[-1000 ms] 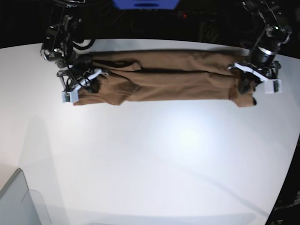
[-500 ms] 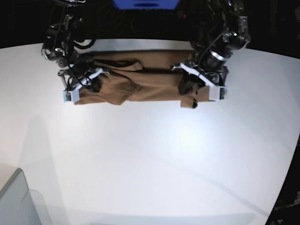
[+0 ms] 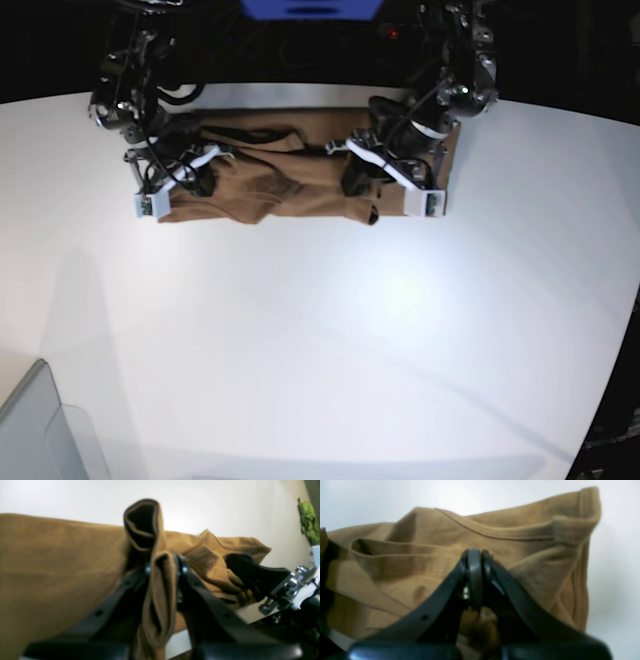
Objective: Layout the t-shirt on the table in an organized manner, then fold the t-shirt properly
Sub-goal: 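Fold the strip end in the left gripper toward the right gripper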
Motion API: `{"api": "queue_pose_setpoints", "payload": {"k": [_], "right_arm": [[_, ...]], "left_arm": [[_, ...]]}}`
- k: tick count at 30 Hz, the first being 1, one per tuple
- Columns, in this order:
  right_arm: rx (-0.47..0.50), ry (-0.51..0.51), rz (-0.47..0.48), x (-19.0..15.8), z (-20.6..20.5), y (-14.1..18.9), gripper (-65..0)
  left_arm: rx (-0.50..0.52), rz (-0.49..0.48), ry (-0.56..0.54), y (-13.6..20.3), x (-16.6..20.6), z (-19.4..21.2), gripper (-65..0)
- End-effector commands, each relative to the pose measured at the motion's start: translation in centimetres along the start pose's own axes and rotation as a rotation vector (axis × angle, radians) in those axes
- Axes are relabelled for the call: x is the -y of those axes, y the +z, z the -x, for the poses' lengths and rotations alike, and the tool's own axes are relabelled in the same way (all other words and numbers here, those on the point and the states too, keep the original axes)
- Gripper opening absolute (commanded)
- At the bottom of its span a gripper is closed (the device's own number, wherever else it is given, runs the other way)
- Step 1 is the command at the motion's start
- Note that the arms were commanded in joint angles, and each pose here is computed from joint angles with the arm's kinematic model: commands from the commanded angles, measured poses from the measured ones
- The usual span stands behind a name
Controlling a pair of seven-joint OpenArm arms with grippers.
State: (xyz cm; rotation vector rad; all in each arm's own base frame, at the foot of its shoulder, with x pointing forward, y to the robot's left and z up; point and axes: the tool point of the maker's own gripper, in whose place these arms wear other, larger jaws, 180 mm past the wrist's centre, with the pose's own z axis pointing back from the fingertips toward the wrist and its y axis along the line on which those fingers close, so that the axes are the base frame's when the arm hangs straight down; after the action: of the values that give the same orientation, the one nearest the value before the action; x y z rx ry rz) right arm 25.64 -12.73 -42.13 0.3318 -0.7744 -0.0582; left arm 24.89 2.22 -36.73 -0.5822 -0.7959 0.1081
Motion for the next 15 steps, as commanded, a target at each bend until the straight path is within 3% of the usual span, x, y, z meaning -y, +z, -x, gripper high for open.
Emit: {"api": "queue_pose_setpoints", "payload": {"k": [1, 11, 15], "right_arm": [[0.028, 0.007, -0.008, -0.2, -0.9, 0.2, -65.0], [0.031, 0.008, -0.009, -0.2, -1.1, 0.1, -65.0], [0.031, 0.011, -0.009, -0.2, -1.2, 0.2, -65.0]], "left_arm": [[0.045, 0.029, -0.006, -0.1, 0.9, -1.4, -65.0], [0.039, 0.110, -0.048, -1.1, 4.0, -1.8, -65.0], [0.011, 0.099, -0.037, -1.6, 3.5, -0.9, -65.0]]}}
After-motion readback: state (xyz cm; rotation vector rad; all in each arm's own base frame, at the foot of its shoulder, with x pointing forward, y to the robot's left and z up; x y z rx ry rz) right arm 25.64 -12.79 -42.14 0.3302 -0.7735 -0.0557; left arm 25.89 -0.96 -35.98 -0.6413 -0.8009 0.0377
